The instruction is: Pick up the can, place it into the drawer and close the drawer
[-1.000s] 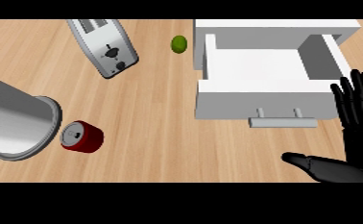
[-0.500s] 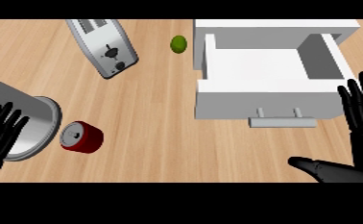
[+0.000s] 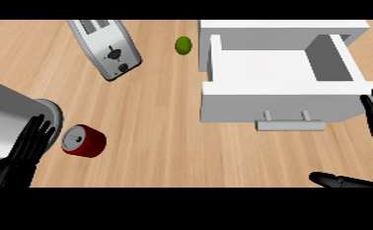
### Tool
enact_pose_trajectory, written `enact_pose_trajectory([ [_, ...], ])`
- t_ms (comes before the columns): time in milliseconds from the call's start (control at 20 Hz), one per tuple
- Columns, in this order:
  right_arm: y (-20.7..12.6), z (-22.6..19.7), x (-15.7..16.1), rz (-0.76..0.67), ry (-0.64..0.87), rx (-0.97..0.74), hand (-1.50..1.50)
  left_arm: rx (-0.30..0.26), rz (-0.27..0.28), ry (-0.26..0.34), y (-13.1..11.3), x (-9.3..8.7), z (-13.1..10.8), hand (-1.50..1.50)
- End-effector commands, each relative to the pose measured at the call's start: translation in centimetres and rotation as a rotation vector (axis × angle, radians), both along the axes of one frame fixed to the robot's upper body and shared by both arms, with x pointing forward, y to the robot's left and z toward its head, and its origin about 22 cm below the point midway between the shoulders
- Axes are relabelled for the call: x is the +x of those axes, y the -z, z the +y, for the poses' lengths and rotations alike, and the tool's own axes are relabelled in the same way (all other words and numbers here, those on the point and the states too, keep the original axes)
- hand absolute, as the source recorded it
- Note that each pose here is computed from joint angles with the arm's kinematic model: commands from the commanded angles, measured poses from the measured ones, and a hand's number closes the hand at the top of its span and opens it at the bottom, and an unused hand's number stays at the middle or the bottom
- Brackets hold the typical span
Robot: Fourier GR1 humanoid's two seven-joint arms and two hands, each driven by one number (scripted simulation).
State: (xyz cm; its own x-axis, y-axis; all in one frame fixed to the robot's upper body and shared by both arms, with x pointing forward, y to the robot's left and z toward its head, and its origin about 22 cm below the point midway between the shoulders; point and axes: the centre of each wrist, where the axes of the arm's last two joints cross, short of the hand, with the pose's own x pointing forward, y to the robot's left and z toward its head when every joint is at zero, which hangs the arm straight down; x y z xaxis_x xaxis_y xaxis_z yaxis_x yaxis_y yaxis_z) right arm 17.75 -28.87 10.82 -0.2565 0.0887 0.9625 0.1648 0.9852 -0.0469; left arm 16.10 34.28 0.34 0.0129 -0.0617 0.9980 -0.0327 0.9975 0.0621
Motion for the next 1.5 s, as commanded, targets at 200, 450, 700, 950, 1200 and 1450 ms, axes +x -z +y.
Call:
enact_pose_trajectory([
  [200, -2.0, 0.0, -1.7, -0.006, -0.01, -0.008, -1.5, 0.002, 0.041, -0.071, 5.8, -0.1, 2.2, -1.5],
  [450, -2.5, -0.9, -2.0, 0.016, -0.003, -0.009, -1.5, -0.004, 0.031, -0.076, 7.1, 0.3, 1.9, -1.5],
  [700, -0.7, -0.8, -1.8, -0.019, 0.012, -0.002, -1.5, -0.015, 0.078, -0.089, 9.0, 1.1, 0.9, -1.5],
  [950, -1.7, -1.0, -2.2, 0.01, 0.018, -0.034, -1.5, -0.029, 0.091, -0.094, 9.5, 4.5, 1.7, -1.5],
  [1200, -3.0, -1.2, -0.6, 0.012, 0.007, -0.034, -1.5, -0.018, 0.097, -0.113, 11.8, 4.6, 3.5, -1.5],
  [1450, -4.7, -1.9, -1.7, -0.008, 0.015, -0.034, -1.5, -0.035, 0.076, -0.101, 13.3, 4.3, 4.1, -1.5],
])
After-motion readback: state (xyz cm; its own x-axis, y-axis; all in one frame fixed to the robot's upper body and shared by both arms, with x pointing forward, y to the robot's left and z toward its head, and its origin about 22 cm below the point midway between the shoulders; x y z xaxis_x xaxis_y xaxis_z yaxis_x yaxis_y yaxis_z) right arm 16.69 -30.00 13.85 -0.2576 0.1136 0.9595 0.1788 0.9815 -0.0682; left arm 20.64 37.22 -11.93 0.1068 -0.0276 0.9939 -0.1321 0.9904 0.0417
